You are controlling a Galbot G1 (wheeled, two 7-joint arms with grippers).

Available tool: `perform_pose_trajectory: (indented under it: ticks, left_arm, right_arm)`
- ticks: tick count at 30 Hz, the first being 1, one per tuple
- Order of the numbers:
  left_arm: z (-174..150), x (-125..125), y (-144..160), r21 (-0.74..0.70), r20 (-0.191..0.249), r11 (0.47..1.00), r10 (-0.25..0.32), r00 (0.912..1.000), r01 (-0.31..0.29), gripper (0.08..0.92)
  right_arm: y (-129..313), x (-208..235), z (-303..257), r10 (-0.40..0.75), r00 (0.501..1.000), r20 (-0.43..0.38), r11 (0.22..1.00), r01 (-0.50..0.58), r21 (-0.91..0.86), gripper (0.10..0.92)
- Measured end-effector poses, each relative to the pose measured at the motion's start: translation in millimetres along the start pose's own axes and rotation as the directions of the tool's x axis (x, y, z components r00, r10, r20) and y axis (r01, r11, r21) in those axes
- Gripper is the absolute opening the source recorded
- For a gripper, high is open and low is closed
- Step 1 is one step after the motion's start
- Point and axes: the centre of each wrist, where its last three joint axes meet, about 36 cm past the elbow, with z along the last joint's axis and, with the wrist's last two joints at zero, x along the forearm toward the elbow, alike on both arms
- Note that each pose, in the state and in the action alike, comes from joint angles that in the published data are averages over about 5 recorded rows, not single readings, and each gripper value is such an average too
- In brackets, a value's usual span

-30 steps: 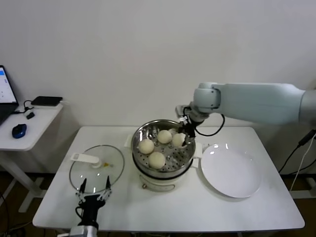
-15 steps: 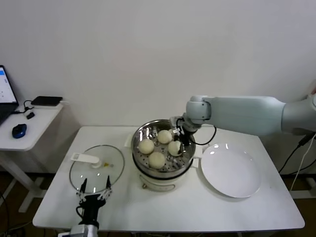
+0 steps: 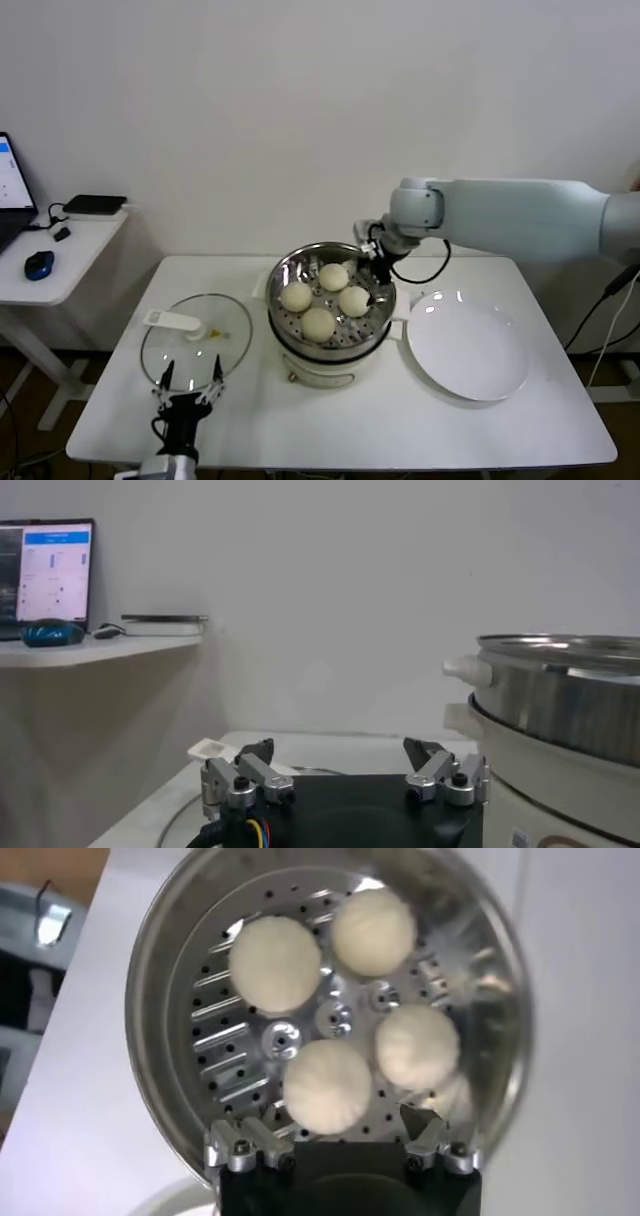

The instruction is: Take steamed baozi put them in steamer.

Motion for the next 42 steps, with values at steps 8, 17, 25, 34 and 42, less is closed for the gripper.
perform_pose_trajectory:
  ticks: [8, 17, 25, 34, 42]
  left_arm:
    - [-3, -1, -4, -0.007, 0.006, 1.000, 0.014, 0.9999, -0.014, 0.823]
    - [-3, 0, -5, -0.022, 0.005, 1.000, 0.020, 0.9998, -0.020, 0.823]
    - [-2, -1, -7, -0.036, 0.004, 0.999, 0.027, 0.9996, -0.027, 0.823]
    - [-2, 0, -11, -0.041, 0.004, 0.998, 0.040, 0.9992, -0.039, 0.823]
    - [-2, 0, -13, -0.042, 0.005, 0.998, 0.042, 0.9991, -0.042, 0.823]
  right_arm:
    - [14, 26, 20, 0.221, 0.968, 0.119, 0.971, -0.207, -0.124, 0.823]
    - [53, 23, 55, 0.505, 0.838, 0.207, 0.837, -0.416, -0.355, 0.823]
    - [106, -5, 94, 0.707, 0.666, 0.237, 0.652, -0.486, -0.582, 0.823]
    - [171, -45, 118, 0.849, 0.472, 0.238, 0.468, -0.463, -0.753, 0.823]
    - [231, -83, 106, 0.939, 0.264, 0.222, 0.305, -0.334, -0.892, 0.823]
